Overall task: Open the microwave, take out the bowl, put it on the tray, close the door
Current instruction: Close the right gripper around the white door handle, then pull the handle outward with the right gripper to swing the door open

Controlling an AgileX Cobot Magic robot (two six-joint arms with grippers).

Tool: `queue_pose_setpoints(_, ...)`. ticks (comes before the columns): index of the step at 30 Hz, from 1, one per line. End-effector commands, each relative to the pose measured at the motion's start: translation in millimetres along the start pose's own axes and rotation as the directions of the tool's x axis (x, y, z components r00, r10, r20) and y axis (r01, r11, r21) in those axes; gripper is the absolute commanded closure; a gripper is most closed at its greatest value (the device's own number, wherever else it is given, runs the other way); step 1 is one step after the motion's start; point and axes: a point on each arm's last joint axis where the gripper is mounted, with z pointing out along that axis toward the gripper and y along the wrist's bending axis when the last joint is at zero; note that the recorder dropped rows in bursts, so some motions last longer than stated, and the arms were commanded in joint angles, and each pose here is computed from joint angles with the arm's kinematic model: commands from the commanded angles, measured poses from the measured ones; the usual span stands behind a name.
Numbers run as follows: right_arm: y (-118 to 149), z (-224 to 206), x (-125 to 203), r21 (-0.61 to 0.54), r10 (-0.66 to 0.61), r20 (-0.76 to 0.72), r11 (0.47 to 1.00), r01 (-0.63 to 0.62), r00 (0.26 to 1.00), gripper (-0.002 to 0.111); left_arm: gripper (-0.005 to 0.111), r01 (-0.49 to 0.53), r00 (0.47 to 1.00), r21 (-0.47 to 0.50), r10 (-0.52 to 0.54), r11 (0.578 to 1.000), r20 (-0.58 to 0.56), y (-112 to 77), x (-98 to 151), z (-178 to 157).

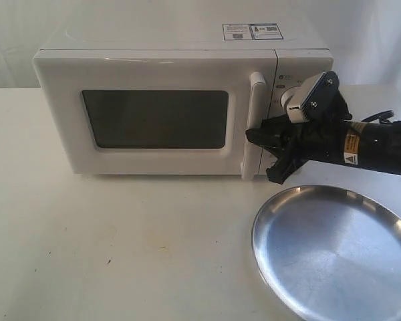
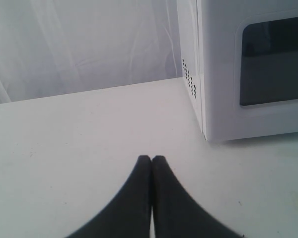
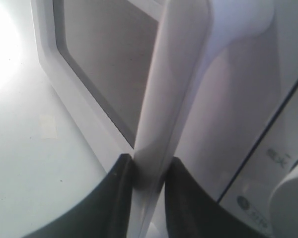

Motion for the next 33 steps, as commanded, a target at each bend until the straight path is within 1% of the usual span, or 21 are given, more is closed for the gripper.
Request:
queue_pose_setpoints(1,51,-1,-17,-0.370,-0.110,0.215,0.910,0.185,0.970,0.108,0.107,0.007,1.000,0.004,-0.007,1.000,0.009,-0.2,-1,0)
queue_pose_setpoints(7,62,-9,-11,-0.402,-0.115,0.194,0.896,0.186,0.974,0.108,0.107,0.007,1.000,0.004,-0.007,1.000,0.009,-0.2,-1,0)
queue_pose_setpoints(15,77,-24,-14,-0.400,-0.129,0.200,0.894,0.201,0.971,0.108,0.107,0.007,1.000,0.004,-0.007,1.000,0.009,-0.2,-1,0)
queue_pose_setpoints(26,76,-26,-19,-0.390,-0.102,0.198,0.904,0.174,0.975,0.108,0.107,0.007,1.000,0.004,-0.007,1.000,0.009,-0.2,-1,0)
queue_pose_setpoints(31,71,-25,-23,-0.343,-0.071,0.218,0.928,0.144,0.973,0.108,0.107,0.007,1.000,0.004,-0.007,1.000,0.009,-0.2,-1,0)
queue_pose_setpoints(33,69,-25,-25,-0.324,-0.049,0.224,0.938,0.122,0.973,0.103,0.107,0.007,1.000,0.004,-0.007,1.000,0.009,-0.2,-1,0)
